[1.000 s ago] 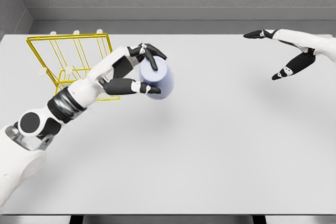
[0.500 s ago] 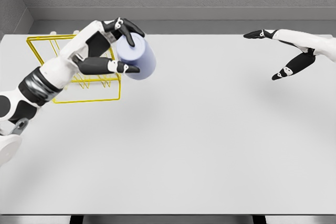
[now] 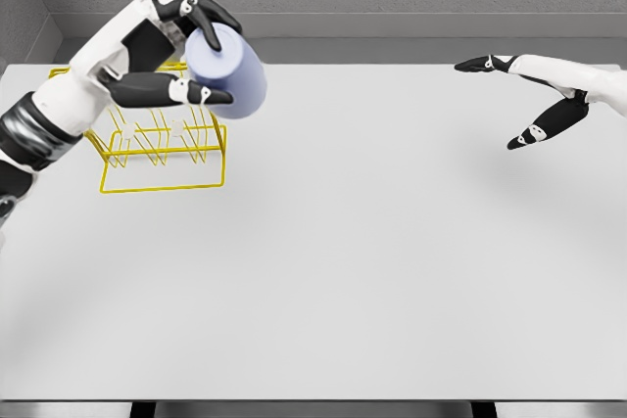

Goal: Place the cup on the cup holder with both arms

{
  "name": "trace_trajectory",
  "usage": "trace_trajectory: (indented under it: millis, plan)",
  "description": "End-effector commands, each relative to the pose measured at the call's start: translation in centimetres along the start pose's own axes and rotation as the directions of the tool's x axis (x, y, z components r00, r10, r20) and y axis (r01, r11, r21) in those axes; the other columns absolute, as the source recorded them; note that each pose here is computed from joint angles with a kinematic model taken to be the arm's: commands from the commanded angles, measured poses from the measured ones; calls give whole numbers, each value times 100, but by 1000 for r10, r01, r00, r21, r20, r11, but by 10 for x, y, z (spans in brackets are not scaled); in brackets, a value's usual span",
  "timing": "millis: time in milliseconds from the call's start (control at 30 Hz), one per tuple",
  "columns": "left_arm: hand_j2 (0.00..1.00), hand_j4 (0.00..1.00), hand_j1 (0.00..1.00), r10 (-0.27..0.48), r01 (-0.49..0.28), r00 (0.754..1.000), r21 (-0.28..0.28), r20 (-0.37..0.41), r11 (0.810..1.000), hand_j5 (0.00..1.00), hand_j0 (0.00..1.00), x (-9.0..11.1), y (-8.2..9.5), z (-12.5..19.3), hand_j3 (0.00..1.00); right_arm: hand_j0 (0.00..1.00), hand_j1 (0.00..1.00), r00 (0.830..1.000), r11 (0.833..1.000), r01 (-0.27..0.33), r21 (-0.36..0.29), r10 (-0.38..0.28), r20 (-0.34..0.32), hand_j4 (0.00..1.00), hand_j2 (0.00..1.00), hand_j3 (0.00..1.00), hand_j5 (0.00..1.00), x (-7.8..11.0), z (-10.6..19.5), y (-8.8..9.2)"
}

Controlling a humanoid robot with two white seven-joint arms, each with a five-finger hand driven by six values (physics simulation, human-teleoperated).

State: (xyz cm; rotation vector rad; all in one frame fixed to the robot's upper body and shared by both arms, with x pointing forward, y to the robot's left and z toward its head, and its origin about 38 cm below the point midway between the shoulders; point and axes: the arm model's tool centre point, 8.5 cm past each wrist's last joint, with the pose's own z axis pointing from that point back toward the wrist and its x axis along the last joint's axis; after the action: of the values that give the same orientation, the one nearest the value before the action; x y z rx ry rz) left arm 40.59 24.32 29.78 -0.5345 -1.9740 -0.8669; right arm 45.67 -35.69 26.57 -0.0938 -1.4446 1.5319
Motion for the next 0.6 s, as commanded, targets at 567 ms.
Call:
trace_trajectory:
  millis: [567]
  plan:
    - [33,33,33,-91,92,995,15,-43,996,33,33,18,29,25,33,100,100,1000,1000,9,0,-9,9,100,100,100,100,1,-3,2]
